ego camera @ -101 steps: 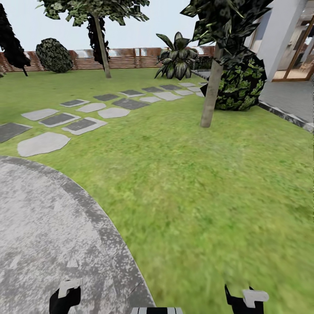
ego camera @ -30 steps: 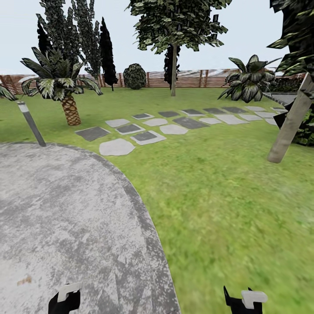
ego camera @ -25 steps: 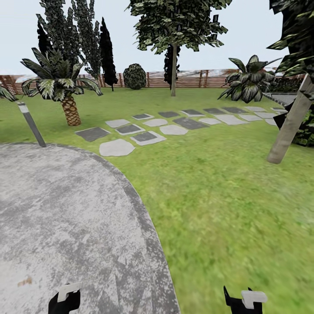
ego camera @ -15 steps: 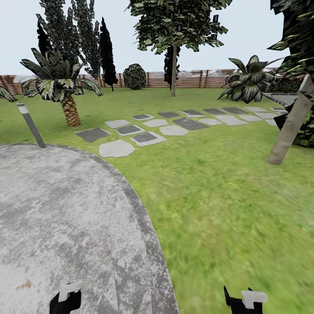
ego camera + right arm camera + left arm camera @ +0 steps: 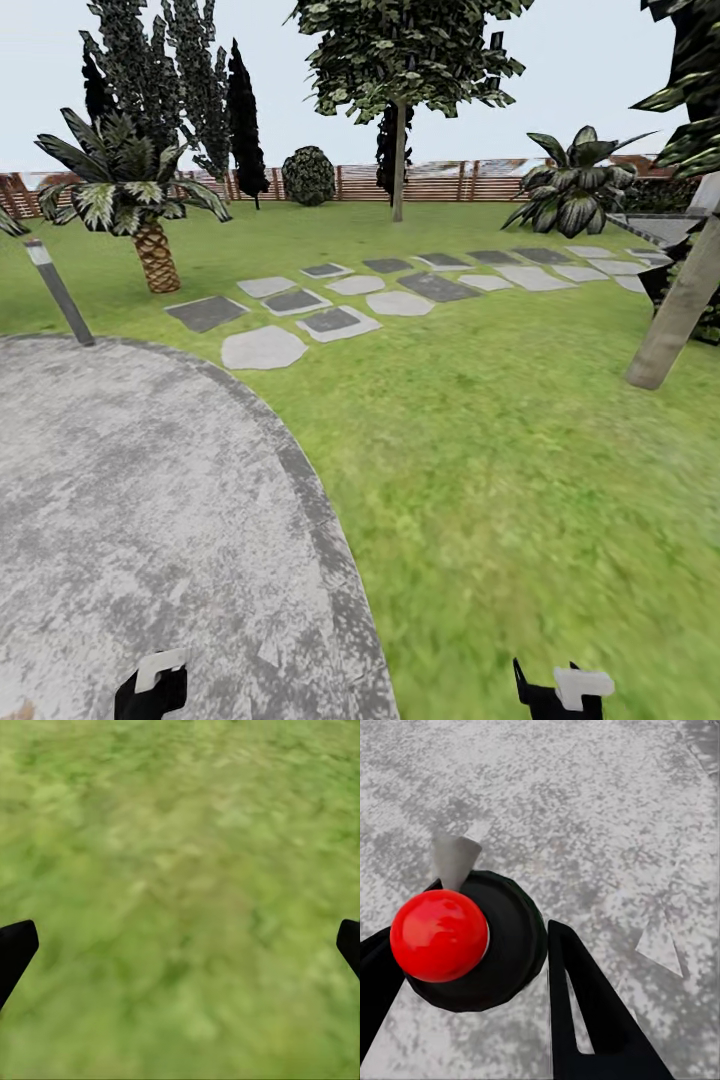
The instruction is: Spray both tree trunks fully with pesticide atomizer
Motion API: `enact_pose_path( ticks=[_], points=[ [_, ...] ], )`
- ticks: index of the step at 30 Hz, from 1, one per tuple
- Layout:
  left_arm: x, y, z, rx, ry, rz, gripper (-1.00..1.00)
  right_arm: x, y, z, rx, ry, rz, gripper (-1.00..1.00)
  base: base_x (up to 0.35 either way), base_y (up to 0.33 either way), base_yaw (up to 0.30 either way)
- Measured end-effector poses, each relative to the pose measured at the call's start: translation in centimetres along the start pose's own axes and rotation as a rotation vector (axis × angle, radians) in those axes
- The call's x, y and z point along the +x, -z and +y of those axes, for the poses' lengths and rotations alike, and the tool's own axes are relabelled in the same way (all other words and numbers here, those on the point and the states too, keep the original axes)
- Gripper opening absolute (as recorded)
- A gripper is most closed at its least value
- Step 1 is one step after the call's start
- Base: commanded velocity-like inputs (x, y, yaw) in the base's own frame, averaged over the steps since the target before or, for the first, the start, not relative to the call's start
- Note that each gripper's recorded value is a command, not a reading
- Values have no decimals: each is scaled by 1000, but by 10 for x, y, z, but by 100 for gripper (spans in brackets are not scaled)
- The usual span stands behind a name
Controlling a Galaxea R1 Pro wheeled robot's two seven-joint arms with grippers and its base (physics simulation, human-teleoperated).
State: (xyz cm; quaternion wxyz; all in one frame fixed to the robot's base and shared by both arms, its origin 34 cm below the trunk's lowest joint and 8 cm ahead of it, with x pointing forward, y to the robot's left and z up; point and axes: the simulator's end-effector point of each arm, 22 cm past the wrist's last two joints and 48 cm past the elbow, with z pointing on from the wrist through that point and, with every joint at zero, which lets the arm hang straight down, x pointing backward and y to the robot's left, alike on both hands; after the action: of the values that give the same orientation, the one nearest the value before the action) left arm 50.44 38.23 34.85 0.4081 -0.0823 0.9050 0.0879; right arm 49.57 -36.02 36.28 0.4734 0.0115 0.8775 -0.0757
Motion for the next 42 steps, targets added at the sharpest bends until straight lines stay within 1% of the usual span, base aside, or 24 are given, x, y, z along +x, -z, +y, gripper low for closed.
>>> enact_pose_path(
  ticks=[3,4,5,6,10,13,17,19,22,27,31,42],
  points=[
    [0,0,0,0,1,1,-100,12,5,1,-1,0,28,100,337,0,0],
    [0,0,0,0,0,0,-100,19,7,4,-4,-5,45,100,337,0,0],
    [0,0,-1,1,0,1,-100,25,11,30,-33,-23,56,100,337,0,0],
    [0,0,0,0,1,0,-100,24,11,34,-32,-32,54,100,337,0,0],
    [1,0,0,0,1,1,-100,26,15,37,-36,-36,45,100,337,0,0],
    [1,0,0,0,0,1,-100,37,21,40,-40,-38,64,100,337,0,0],
    [1,0,-1,1,0,1,-100,42,26,61,-60,-59,77,100,337,0,0],
    [1,0,0,1,0,1,-100,48,29,66,-64,-64,92,100,337,0,0],
    [1,0,0,1,0,2,-100,60,36,69,-67,-66,123,100,337,0,0],
    [1,0,-1,1,0,1,-100,65,38,70,-68,-67,135,100,337,0,0],
    [0,0,-1,1,0,1,-100,75,44,71,-70,-66,160,100,337,0,0],
    [0,0,1,-1,0,-1,-100,77,46,71,-70,-65,167,100,337,0,0]
  ],
)
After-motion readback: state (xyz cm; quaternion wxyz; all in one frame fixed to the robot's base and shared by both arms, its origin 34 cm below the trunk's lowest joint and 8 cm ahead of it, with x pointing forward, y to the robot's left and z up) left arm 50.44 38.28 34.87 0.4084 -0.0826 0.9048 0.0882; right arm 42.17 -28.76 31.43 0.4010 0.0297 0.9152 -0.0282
